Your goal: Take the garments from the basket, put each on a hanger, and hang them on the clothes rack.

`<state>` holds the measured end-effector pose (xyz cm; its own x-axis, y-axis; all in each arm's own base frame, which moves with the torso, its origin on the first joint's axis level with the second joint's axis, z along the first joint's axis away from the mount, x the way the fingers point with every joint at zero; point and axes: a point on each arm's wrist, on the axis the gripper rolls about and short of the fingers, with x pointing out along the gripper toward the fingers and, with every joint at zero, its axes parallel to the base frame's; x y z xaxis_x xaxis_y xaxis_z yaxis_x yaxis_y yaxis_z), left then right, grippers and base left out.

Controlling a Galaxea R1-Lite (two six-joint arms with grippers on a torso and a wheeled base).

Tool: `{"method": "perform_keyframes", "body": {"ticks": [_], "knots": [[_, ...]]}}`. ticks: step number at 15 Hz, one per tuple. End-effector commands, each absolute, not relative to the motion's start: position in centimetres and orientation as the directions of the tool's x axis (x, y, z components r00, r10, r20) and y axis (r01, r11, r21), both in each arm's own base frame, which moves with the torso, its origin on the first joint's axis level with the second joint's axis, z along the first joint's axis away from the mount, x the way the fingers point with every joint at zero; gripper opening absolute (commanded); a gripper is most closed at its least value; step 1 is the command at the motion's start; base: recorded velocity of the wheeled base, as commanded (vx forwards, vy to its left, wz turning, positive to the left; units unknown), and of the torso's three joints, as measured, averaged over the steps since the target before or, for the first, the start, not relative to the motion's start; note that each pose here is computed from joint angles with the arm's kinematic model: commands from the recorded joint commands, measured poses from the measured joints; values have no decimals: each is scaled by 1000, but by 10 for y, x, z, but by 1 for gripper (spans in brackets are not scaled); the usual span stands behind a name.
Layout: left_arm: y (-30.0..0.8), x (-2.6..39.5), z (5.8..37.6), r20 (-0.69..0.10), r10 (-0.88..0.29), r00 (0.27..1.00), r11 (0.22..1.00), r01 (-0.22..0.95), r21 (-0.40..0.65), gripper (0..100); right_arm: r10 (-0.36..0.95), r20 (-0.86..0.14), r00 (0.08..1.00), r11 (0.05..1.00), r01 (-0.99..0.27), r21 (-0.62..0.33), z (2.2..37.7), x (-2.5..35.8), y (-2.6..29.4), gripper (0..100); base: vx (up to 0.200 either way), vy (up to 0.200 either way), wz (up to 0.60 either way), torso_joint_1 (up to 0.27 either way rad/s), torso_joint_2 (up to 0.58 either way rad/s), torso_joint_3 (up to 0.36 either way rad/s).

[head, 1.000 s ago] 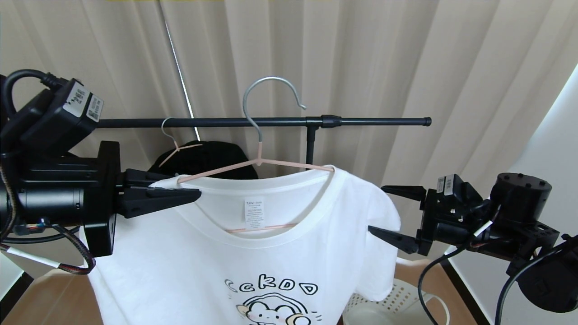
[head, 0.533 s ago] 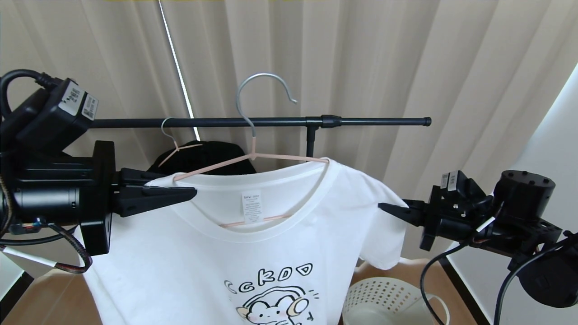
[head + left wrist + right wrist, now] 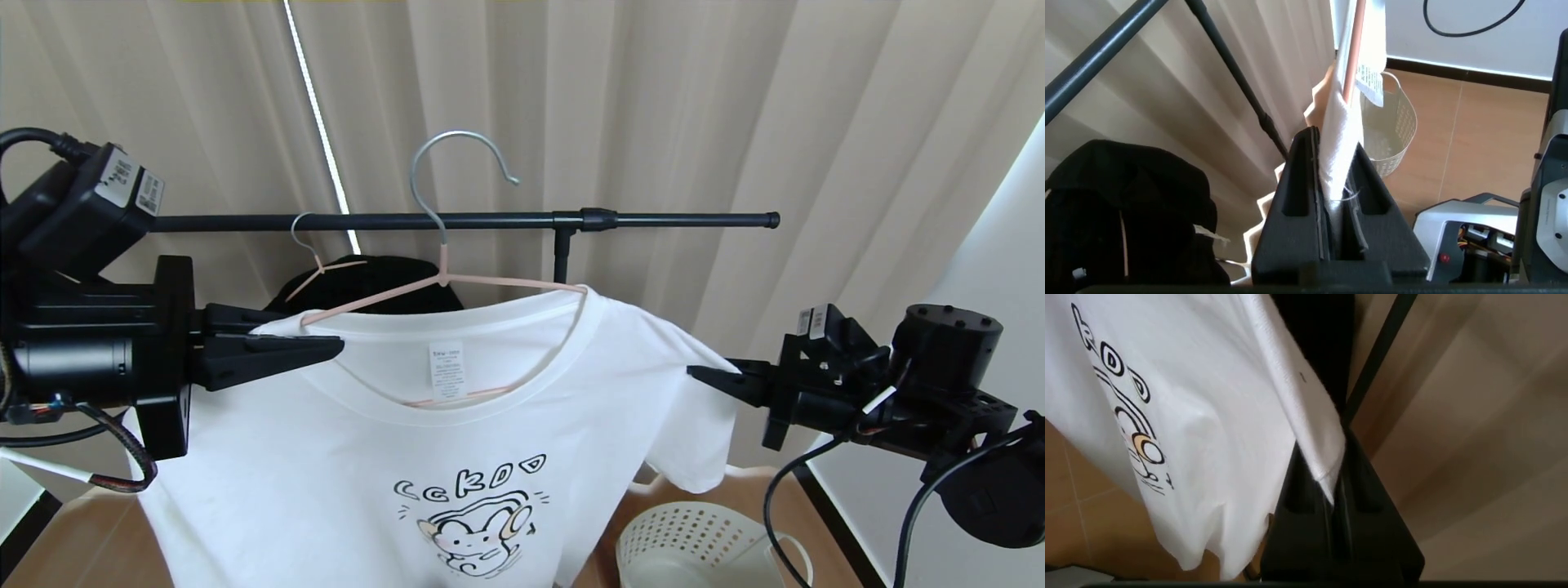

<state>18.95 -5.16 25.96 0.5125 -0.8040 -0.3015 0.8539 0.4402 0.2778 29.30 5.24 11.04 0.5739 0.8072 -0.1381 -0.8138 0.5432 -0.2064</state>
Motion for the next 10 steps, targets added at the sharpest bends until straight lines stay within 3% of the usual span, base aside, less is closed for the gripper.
{"method": "perform_keyframes", "body": {"ticks": [1,2,3,10], "knots": [[-49,189,260,-300,-797,524,453,848,276,0,808,-129,575,543,-811,-217,115,293,53,0,0,0,0,0,0,0],[-49,190,260,-300,-797,525,454,847,276,0,808,-130,575,543,-812,-216,114,292,53,0,0,0,0,0,0,0],[-48,190,260,-301,-796,525,456,847,273,0,809,-132,573,541,-813,-214,114,292,53,100,0,0,0,0,0,0],[-43,191,256,-310,-780,543,479,838,263,0,810,-96,578,543,-802,-249,130,284,53,100,0,0,0,0,0,0]]}}
